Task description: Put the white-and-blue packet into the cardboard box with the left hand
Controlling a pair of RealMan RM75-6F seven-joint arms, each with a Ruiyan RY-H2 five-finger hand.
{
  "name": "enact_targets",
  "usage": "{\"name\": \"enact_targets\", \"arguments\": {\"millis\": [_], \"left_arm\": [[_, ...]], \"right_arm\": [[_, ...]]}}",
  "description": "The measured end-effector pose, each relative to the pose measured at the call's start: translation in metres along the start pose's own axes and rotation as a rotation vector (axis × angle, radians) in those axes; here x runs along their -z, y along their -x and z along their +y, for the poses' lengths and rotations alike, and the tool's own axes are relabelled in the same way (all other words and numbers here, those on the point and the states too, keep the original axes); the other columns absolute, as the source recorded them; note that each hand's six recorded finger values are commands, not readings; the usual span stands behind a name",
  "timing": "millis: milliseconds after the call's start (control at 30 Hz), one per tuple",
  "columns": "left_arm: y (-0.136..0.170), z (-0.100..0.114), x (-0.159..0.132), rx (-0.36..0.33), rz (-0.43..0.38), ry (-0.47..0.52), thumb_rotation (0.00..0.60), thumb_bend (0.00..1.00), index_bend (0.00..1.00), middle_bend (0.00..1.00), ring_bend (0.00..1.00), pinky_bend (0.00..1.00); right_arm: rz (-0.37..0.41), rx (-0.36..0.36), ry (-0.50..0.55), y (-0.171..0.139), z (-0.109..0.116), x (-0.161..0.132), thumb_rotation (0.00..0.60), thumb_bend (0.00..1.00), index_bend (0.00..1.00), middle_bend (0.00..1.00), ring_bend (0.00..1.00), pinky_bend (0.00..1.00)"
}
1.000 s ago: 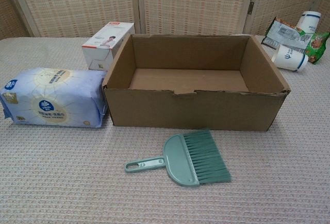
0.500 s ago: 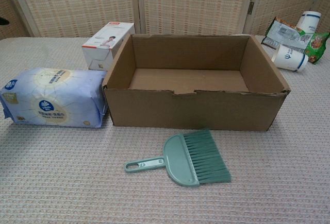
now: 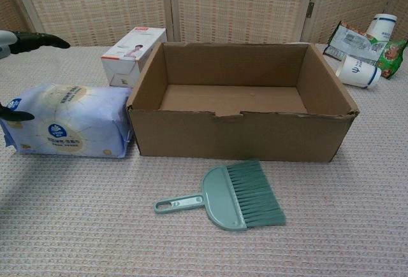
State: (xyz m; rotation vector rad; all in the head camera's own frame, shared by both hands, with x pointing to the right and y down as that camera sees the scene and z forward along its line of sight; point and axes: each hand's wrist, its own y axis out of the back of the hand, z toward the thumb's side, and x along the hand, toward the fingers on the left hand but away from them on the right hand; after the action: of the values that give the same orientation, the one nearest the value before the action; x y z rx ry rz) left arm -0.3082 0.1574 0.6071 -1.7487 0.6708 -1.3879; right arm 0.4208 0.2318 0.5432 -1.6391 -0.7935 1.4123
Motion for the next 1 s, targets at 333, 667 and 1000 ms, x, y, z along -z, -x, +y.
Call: {"name": "enact_targets", "arguments": {"millis": [333, 667, 1000], "left_arm": [[-0.025, -0.015, -0.005, 0.066, 0.019, -0.037, 0.600, 0.18, 0.00, 0.00, 0.00, 0.10], [-0.048, -0.035, -0.007, 0.166, 0.031, -0.083, 0.600, 0.18, 0.00, 0.00, 0.00, 0.09], [-0.068, -0.040, 0.002, 0.205, 0.066, -0.110, 0.600, 0.18, 0.00, 0.00, 0.00, 0.09]], "right_arm": [[-0.005, 0.009, 0.001, 0.001, 0.003, 0.002, 0.600, 0.00, 0.06, 0.03, 0.00, 0.00], [-0.010, 0.015, -0.002, 0.001, 0.004, 0.003, 0.600, 0.00, 0.06, 0.03, 0.00, 0.00], [-0.015, 0.023, -0.003, 0.001, 0.006, 0.004, 0.600, 0.00, 0.06, 0.03, 0.00, 0.00]]}}
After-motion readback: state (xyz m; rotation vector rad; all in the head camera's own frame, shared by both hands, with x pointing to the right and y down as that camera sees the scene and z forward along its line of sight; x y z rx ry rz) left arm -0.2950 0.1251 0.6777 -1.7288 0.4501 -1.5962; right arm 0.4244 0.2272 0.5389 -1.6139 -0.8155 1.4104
